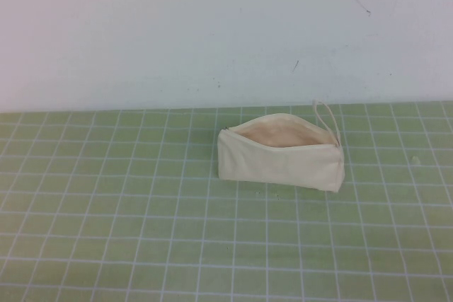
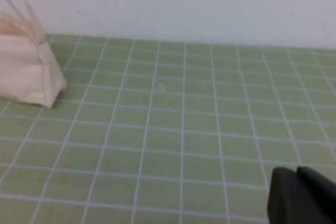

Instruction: Put eraser into pencil case

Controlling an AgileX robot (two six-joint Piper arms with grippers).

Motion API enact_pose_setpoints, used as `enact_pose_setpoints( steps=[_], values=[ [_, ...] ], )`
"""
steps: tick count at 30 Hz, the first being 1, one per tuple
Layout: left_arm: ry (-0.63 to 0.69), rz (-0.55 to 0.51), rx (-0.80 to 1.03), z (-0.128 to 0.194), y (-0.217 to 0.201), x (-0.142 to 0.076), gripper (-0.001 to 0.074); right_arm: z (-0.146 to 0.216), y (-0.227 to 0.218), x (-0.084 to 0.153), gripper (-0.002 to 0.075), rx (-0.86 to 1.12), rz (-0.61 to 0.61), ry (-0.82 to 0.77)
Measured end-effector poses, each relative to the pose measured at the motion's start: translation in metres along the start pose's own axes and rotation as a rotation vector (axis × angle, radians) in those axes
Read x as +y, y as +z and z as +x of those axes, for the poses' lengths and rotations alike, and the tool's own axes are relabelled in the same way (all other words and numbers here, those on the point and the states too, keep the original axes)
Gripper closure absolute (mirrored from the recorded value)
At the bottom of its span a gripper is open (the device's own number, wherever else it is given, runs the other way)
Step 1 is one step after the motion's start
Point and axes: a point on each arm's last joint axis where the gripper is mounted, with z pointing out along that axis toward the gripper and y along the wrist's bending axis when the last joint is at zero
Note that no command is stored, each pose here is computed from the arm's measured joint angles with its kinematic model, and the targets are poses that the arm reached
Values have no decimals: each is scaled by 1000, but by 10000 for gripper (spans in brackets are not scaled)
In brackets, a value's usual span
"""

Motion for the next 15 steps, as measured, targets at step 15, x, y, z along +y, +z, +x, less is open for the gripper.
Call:
enact_pose_setpoints(
  steps=[15],
  values=[
    [0,0,0,0,0,0,736,59,25,8,727,30,-33,122]
  ],
)
